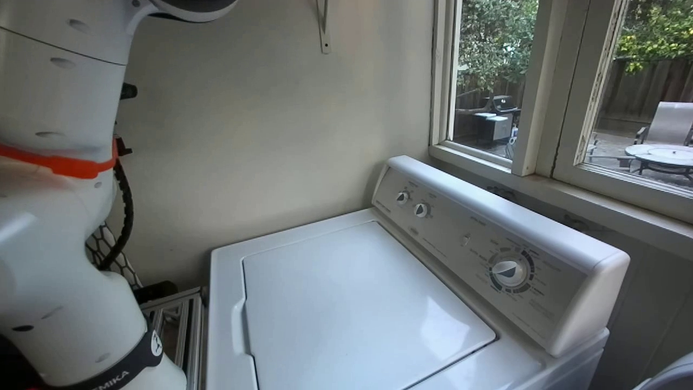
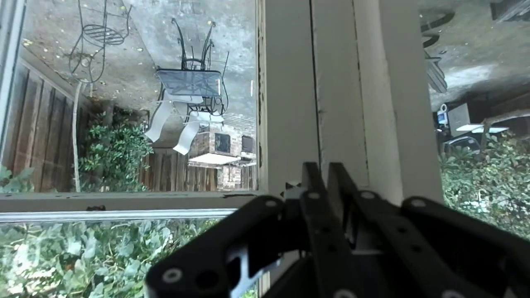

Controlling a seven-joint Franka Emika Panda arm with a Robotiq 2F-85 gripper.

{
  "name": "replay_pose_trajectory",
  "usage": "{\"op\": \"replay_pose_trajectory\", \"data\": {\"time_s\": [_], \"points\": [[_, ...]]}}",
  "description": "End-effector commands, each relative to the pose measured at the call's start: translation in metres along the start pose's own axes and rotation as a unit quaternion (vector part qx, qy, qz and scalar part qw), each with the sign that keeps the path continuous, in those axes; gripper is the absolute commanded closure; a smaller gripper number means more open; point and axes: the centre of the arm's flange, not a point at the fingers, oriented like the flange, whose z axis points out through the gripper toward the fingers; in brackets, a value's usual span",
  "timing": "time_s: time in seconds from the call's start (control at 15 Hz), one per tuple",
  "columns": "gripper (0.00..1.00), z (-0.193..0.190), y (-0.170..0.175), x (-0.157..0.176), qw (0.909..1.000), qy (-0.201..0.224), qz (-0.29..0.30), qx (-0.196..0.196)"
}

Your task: Open the window.

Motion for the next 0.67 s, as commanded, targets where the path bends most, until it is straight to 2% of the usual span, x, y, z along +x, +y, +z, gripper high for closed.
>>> {"op": "replay_pose_trajectory", "data": {"time_s": [0.0,0.07,0.27,0.53,0.6], "points": [[0.62,-0.025,-0.006,-0.024,0.9975,-0.070,0.005,-0.007],[0.55,-0.027,-0.007,-0.027,0.9967,-0.081,0.006,-0.011],[0.33,-0.040,-0.013,-0.025,0.9871,-0.157,0.033,-0.007],[0.02,-0.065,-0.039,-0.023,0.9650,-0.242,0.098,-0.019],[0.00,-0.071,-0.045,-0.023,0.9588,-0.257,0.115,-0.035]]}}
